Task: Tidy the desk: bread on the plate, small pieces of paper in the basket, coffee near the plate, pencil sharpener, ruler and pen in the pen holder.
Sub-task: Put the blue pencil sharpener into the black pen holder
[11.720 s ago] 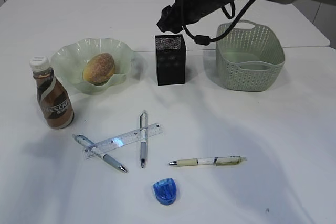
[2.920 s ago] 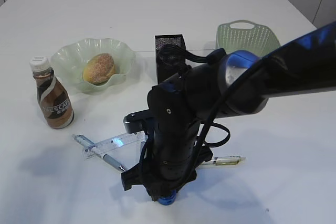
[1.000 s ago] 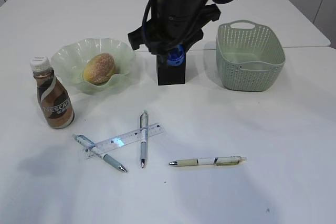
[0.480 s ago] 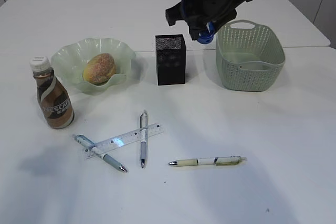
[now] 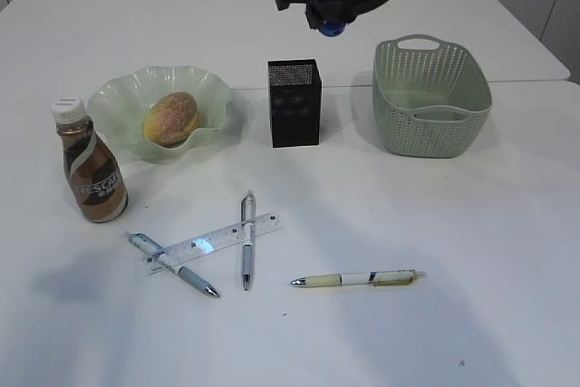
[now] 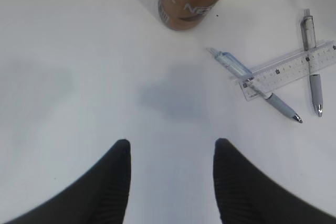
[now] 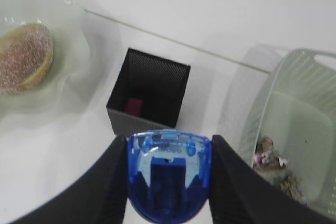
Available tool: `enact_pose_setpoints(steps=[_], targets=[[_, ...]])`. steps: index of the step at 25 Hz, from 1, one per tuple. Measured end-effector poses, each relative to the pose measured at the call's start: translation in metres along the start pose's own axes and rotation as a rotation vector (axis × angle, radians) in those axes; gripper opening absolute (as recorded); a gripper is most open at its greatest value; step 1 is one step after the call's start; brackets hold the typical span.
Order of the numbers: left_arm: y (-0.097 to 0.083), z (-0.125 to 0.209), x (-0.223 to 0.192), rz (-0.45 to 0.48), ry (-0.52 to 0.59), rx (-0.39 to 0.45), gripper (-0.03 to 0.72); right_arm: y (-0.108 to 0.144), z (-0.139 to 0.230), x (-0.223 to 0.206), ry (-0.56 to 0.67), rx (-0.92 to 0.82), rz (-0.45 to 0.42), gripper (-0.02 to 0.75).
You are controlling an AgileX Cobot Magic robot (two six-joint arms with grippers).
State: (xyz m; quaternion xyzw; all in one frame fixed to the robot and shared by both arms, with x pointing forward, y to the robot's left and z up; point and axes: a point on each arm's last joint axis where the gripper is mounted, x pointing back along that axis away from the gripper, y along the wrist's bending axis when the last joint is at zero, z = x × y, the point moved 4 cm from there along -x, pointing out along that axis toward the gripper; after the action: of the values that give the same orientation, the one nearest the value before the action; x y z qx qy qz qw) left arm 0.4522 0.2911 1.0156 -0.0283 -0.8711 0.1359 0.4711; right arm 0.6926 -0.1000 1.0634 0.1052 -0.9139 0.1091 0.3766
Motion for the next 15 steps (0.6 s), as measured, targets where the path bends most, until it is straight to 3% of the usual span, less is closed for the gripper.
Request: enact_pose_setpoints(steps=[2, 3, 6, 15], targets=[[0.000, -0.001, 0.000, -0.001, -0.004, -0.001, 0.358, 0.000, 0.000, 0.000, 0.000, 0.000, 0.000, 0.335], [0.000, -0.001, 0.000, -0.002, -0.006, -0.001, 0.358, 0.001, -0.010, -0.001, -0.077, 0.015, -0.006, 0.335], [0.000, -0.001, 0.000, -0.002, -0.008, -0.001, 0.358, 0.004, -0.013, -0.011, -0.116, 0.030, -0.012, 0.335], [0.000, -0.002, 0.000, -0.003, -0.015, -0.002, 0.357, 0.013, 0.003, -0.057, -0.102, 0.083, -0.008, 0.335]])
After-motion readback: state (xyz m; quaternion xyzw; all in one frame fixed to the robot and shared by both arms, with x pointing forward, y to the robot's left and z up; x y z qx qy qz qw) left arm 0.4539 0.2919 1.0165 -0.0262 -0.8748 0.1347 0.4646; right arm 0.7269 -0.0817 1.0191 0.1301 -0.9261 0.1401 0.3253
